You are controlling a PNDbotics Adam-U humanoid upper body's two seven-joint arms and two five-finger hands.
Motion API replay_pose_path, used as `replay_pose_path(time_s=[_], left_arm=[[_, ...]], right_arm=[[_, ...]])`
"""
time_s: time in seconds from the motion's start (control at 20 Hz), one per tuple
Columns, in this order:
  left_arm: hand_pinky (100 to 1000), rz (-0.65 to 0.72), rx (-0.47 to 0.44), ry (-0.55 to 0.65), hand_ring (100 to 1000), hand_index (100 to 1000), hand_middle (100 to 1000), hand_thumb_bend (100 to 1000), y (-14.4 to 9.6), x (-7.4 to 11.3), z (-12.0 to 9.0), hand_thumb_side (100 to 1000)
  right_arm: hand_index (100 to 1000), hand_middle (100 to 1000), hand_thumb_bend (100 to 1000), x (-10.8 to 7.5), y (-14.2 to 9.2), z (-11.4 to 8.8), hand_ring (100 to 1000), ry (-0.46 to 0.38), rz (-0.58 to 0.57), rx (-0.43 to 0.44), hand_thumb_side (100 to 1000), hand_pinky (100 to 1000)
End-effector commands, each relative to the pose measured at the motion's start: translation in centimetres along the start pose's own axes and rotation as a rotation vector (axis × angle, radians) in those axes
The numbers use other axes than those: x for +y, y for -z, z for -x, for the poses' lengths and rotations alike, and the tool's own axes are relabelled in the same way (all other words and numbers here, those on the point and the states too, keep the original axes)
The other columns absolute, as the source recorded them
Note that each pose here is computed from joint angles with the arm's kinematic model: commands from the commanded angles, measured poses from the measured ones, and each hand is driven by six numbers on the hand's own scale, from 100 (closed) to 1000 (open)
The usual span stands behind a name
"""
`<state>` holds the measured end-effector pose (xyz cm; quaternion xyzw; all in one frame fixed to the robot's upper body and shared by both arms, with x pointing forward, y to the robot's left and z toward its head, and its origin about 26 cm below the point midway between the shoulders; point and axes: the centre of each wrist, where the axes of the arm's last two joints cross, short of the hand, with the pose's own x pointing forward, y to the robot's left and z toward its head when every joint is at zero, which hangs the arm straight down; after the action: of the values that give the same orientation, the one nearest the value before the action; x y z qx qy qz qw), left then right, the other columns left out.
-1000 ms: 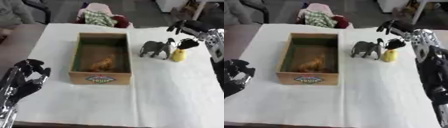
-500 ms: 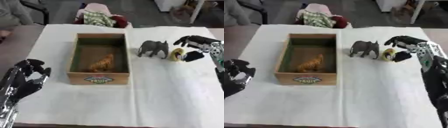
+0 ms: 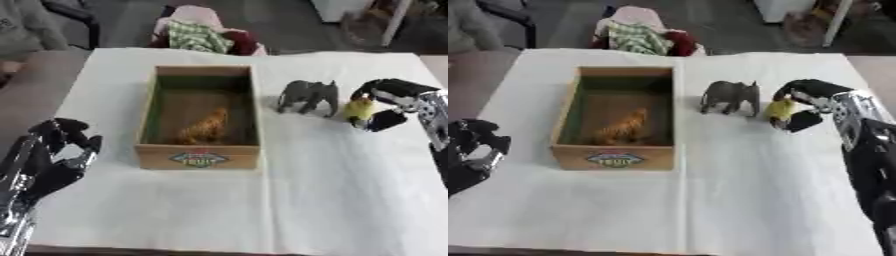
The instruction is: Pick up objects on the table and place them in the box.
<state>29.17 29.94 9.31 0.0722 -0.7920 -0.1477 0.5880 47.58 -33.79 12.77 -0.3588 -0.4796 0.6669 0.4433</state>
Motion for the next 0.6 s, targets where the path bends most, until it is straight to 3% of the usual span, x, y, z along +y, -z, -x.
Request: replay_pose_path(time_s=[0.05, 0.2, 0.6], left_arm=[[751, -0.004, -0.022, 0.022, 493, 627, 448, 316, 0.2, 0.6, -0.7, 100], [751, -0.004, -0.021, 0.021, 493, 627, 448, 316, 0.2, 0.6, -0.6, 100], [751, -0.004, -0.022, 0.021, 493, 627, 449, 315, 0.2, 0.6, -0.7, 100]], right_arm=[[653, 543, 100, -1.5, -0.2, 0.4, 397, -0.03, 0.074, 0.018, 399, 499], [564, 449, 100, -1.9, -0.3, 0.4, 265, -0.025, 0.126, 0.007, 332, 396], [469, 355, 100, -2.6, -0.3, 0.2, 174, -0.017, 0.17, -0.026, 293, 291]])
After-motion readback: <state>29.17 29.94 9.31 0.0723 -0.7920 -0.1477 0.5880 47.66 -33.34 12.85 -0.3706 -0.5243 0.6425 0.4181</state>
